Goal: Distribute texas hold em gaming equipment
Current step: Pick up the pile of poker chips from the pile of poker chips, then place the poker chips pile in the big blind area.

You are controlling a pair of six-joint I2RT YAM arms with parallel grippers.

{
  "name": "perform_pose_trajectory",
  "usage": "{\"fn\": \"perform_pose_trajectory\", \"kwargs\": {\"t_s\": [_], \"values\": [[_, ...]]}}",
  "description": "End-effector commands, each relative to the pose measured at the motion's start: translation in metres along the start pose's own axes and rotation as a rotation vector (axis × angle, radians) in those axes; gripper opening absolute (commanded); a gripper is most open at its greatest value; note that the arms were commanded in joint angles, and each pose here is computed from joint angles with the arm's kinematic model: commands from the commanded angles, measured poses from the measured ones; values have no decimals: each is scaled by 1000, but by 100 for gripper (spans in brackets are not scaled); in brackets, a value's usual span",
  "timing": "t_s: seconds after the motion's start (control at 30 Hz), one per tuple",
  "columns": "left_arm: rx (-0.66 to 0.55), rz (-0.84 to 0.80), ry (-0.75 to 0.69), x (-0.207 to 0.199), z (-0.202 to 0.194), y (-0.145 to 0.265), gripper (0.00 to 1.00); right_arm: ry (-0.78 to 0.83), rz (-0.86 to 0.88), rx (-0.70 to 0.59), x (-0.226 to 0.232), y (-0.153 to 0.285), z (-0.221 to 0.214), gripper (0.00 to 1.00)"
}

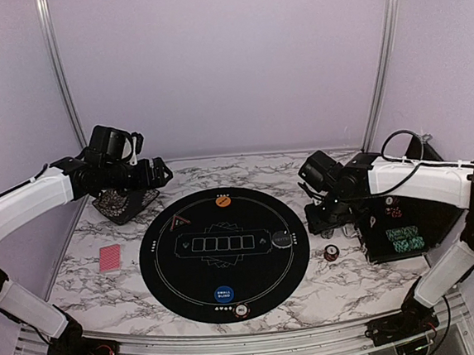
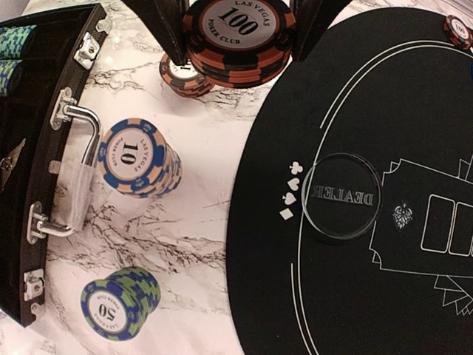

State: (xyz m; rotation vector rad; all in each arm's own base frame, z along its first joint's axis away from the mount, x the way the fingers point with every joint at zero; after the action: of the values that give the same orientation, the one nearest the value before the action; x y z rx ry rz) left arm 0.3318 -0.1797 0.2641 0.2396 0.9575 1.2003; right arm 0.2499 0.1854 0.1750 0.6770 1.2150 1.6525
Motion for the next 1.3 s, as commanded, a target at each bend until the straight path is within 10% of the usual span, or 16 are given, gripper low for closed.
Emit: {"fn": "perform_pose_trajectory", "kwargs": {"t_s": [0.0, 1.27], "values": [[13, -19, 4, 2, -3, 0, 99, 41, -4, -20, 7, 5, 19, 35], [57, -48, -9, 5, -12, -2, 99, 280, 25, -193, 60, -129, 227, 35]]}}
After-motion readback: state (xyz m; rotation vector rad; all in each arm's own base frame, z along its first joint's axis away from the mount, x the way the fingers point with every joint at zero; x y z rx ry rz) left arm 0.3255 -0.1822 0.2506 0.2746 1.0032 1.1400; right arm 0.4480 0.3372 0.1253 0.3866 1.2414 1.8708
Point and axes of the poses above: each gripper's point midway between its finger pads, its own y axis back along the fingers, its own x axis along the line the jaws close on, z = x × y, the point moved 7 cm from there along y, back along the fingers, and after that the axes turned 13 degrees about y, right-handed, at the moved point
